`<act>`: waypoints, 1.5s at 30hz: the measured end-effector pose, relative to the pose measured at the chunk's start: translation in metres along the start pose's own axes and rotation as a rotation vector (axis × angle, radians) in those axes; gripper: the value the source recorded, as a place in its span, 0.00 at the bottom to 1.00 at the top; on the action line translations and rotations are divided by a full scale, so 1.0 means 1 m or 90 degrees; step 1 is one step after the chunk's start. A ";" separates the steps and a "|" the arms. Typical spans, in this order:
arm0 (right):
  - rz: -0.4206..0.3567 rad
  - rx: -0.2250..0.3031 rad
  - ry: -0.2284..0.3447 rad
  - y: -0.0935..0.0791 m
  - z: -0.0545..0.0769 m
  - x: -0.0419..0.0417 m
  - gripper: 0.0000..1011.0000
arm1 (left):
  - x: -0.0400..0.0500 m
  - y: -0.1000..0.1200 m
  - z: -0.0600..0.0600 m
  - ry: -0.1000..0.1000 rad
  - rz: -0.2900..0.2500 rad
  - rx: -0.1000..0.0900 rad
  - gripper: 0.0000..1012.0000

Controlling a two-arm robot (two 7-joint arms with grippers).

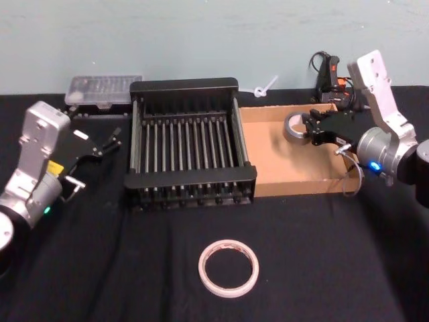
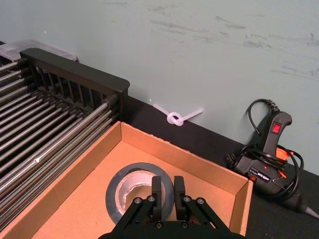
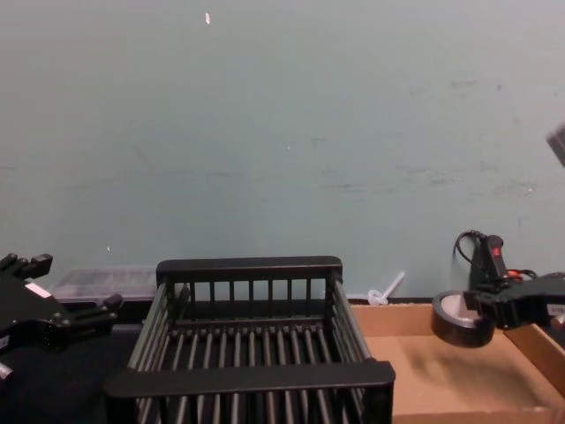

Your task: Pick up the white tape and place it into the black box , Pick up the silver tape and place it into the brown box.

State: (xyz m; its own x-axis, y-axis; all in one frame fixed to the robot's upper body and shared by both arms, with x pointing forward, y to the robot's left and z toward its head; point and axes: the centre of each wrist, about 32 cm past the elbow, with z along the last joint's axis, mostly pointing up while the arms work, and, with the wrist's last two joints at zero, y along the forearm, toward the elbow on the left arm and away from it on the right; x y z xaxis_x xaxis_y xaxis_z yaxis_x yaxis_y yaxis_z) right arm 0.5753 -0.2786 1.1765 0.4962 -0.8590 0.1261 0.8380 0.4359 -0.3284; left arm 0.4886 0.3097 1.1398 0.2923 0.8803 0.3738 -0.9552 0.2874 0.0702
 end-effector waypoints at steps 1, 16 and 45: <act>0.000 0.000 0.000 0.000 0.000 0.0001 0.15 | 0.0000 0.000 0.000 0.000 0.000 0.000 0.99; -0.001 0.002 0.000 -0.001 0.001 0.0004 0.33 | 0.0000 0.000 0.000 0.000 0.000 0.000 0.99; -0.001 0.003 0.002 -0.001 0.001 0.0006 0.99 | 0.0000 0.000 0.000 0.000 0.000 0.000 0.99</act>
State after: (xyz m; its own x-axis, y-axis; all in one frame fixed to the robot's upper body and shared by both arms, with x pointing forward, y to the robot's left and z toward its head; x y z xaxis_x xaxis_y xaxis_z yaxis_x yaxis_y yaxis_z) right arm 0.5746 -0.2796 1.1779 0.4945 -0.8603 0.1238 0.8395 0.4358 -0.3244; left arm 0.4886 0.3097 1.1398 0.2923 0.8803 0.3737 -0.9553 0.2873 0.0703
